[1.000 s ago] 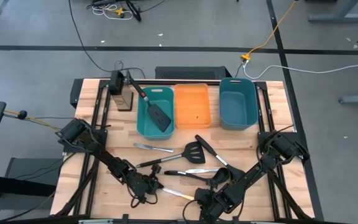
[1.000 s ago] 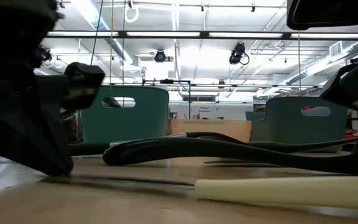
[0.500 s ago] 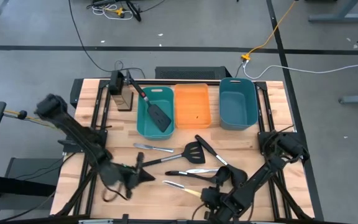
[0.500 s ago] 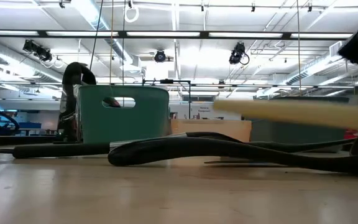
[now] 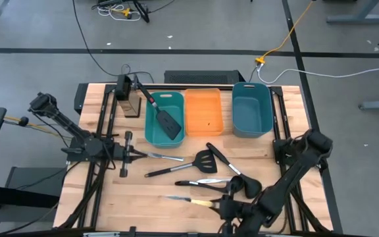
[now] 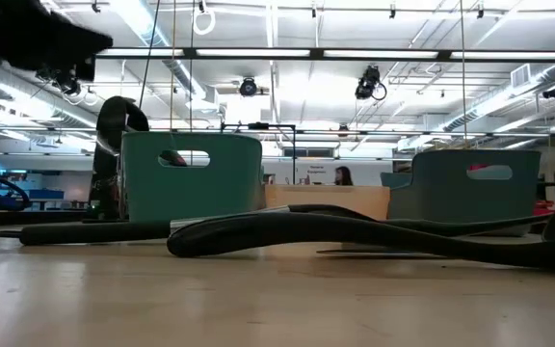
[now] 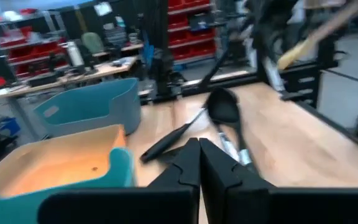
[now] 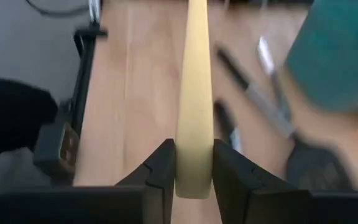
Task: Pick & Place Kitchen Items
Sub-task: Put the yellow table knife into the orange bin
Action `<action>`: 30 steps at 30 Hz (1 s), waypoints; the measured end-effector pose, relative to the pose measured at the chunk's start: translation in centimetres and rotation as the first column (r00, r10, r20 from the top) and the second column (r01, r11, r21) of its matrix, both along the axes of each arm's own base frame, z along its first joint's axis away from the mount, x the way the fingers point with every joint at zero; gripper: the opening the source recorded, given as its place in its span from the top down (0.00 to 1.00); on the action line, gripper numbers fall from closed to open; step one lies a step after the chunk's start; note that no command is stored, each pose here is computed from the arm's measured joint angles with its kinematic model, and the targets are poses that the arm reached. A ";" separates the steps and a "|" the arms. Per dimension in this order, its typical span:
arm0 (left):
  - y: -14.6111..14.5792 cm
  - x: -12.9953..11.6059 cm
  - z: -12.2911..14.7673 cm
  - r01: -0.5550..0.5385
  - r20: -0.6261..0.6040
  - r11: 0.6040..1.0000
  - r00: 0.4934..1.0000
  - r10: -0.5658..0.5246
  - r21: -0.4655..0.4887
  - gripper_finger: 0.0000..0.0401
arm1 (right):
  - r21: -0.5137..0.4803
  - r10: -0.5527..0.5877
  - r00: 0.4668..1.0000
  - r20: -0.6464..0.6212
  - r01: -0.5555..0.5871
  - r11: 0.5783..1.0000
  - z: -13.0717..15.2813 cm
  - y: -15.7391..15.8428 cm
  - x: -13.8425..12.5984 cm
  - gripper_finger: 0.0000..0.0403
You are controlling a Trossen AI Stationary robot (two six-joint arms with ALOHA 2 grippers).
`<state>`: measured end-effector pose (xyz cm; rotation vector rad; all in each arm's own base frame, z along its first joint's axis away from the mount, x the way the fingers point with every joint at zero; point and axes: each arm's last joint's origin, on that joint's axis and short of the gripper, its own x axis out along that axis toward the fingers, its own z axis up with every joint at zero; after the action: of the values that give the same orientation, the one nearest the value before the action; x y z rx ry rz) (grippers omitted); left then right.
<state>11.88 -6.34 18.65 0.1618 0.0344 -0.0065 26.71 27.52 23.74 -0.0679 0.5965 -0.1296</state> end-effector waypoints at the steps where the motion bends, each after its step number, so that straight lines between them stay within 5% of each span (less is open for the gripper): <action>1: 0.2 -0.1 -0.4 -0.011 0.007 1.000 1.000 0.011 0.002 0.99 | -0.015 0.006 1.000 0.026 -0.005 1.000 1.0 -0.5 -0.4 0.79; 6: 0.7 -0.4 -1.0 -0.012 0.007 1.000 1.000 0.012 0.001 0.98 | -0.029 0.100 0.986 0.132 -0.097 0.995 4.7 -4.7 -2.8 0.79; 12: 0.5 -0.3 -1.1 0.029 -0.005 1.000 1.000 -0.030 -0.003 0.99 | -0.037 0.214 0.898 0.383 -0.216 0.976 7.1 -11.5 -6.7 0.79; 22: 0.9 -0.3 -0.5 -0.081 0.033 0.988 0.996 0.077 0.135 0.95 | 0.015 0.118 0.750 0.650 -0.168 0.986 1.6 -19.3 -13.9 0.79; 30: 1.0 -0.3 -0.4 -0.138 0.043 0.962 0.990 0.131 0.235 0.99 | 0.055 -0.037 0.755 0.655 0.002 0.998 -0.5 -21.1 -15.3 0.79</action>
<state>11.55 -5.31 18.26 0.3987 0.0192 0.1362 11.46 6.37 23.24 0.0366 -0.1135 -0.1479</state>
